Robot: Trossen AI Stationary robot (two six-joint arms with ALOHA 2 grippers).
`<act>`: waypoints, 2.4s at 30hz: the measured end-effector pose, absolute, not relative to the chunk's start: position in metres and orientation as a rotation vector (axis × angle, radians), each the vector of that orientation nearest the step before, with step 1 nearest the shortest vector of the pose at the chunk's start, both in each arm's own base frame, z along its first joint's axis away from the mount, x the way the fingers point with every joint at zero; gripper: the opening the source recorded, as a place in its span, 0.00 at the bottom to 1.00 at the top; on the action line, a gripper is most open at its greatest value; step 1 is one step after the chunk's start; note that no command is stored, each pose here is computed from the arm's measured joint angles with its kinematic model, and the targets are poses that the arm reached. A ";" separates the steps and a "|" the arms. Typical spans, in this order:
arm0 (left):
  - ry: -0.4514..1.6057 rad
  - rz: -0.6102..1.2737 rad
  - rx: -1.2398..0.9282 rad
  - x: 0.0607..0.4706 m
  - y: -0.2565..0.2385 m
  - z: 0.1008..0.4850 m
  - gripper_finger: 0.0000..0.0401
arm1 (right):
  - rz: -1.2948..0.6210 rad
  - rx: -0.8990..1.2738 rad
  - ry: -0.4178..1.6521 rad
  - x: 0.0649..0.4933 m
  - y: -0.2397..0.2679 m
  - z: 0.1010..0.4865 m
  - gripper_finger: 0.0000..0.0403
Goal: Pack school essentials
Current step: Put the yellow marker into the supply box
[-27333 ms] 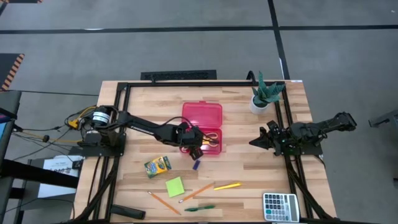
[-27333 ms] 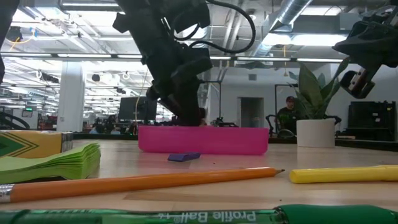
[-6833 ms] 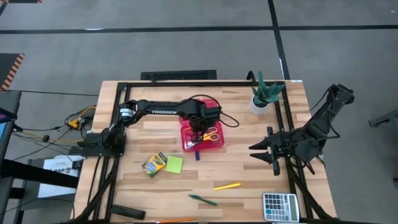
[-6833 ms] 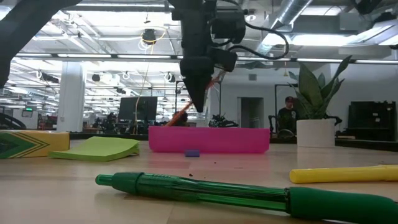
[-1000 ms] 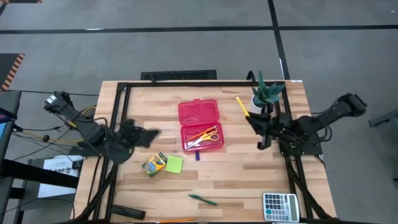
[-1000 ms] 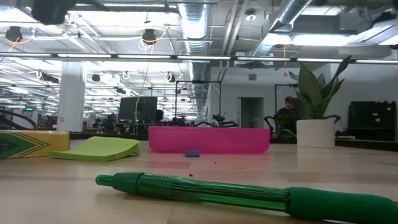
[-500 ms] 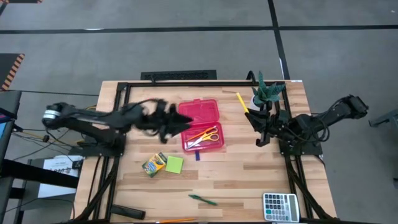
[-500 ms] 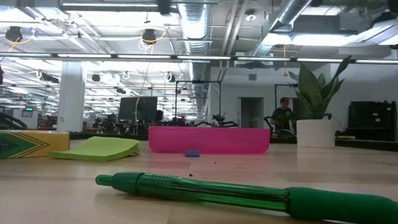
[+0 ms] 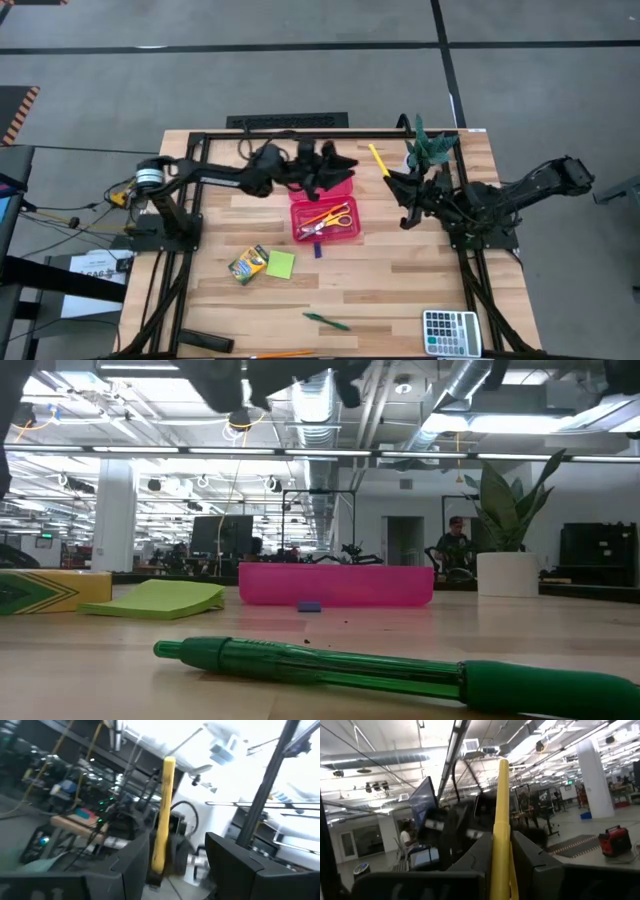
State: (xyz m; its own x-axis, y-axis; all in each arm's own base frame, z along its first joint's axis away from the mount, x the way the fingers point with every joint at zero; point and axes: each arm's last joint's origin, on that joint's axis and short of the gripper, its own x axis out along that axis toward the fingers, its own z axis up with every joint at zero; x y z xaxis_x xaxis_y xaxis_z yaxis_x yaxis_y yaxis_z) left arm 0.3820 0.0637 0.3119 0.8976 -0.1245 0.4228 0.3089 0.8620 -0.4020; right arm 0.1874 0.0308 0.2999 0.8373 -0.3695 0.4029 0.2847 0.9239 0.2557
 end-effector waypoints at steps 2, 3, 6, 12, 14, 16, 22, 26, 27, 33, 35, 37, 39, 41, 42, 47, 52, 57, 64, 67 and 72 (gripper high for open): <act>-0.394 -0.232 -0.473 0.392 0.066 0.317 0.47 | -0.339 0.199 -0.453 0.191 0.030 0.297 0.15; -0.386 -0.226 -0.466 0.396 0.067 0.320 0.47 | -0.329 0.202 -0.451 0.193 0.030 0.296 0.15; -0.353 -0.208 -0.452 0.404 0.070 0.326 0.47 | -0.326 0.211 -0.440 0.196 0.030 0.293 0.15; -0.327 -0.184 -0.415 0.408 0.070 0.332 0.46 | -0.326 0.209 -0.435 0.197 0.031 0.292 0.15; -0.327 -0.182 -0.415 0.408 0.070 0.332 0.43 | -0.326 0.208 -0.435 0.197 0.031 0.292 0.15; -0.328 -0.182 -0.411 0.408 0.069 0.332 0.39 | -0.326 0.209 -0.435 0.197 0.031 0.292 0.15; -0.330 -0.171 -0.401 0.408 0.069 0.332 0.27 | -0.327 0.208 -0.432 0.197 0.031 0.292 0.15; -0.331 -0.176 -0.400 0.408 0.069 0.332 0.19 | -0.328 0.209 -0.432 0.197 0.031 0.292 0.16; -0.333 -0.177 -0.399 0.408 0.069 0.332 0.17 | -0.328 0.210 -0.432 0.197 0.031 0.292 0.16; -0.332 -0.196 -0.395 0.408 0.068 0.333 0.03 | -0.329 0.211 -0.433 0.197 0.030 0.292 0.16; -0.331 -0.201 -0.394 0.408 0.068 0.333 0.03 | -0.329 0.211 -0.433 0.197 0.030 0.292 0.16; -0.331 -0.201 -0.394 0.408 0.068 0.333 0.04 | -0.329 0.209 -0.432 0.197 0.030 0.292 0.17; -0.330 -0.202 -0.393 0.408 0.068 0.333 0.05 | -0.330 0.202 -0.423 0.197 0.031 0.291 0.21; -0.316 -0.204 -0.393 0.406 0.071 0.334 0.04 | -0.333 0.181 -0.397 0.197 0.031 0.290 0.26; -0.301 -0.207 -0.393 0.404 0.073 0.335 0.03 | -0.333 0.166 -0.381 0.196 0.031 0.290 0.29; -0.181 -0.174 -0.401 0.392 0.084 0.342 0.02 | -0.317 0.155 -0.345 0.180 0.030 0.296 0.45; 0.026 -0.106 -0.375 0.375 0.087 0.343 0.04 | -0.306 0.184 -0.279 0.168 0.028 0.295 0.54; 0.381 0.030 -0.367 0.346 0.085 0.330 0.03 | -0.303 0.254 -0.180 0.154 0.024 0.288 0.54; 0.738 0.165 -0.301 0.332 0.073 0.298 0.05 | -0.310 0.279 -0.136 0.146 0.022 0.286 0.50; 0.824 0.181 -0.295 0.335 0.070 0.284 0.05 | -0.318 0.281 -0.142 0.146 0.020 0.286 0.49; 0.901 0.203 -0.215 0.346 0.065 0.263 0.05 | -0.325 0.280 -0.142 0.146 0.019 0.286 0.48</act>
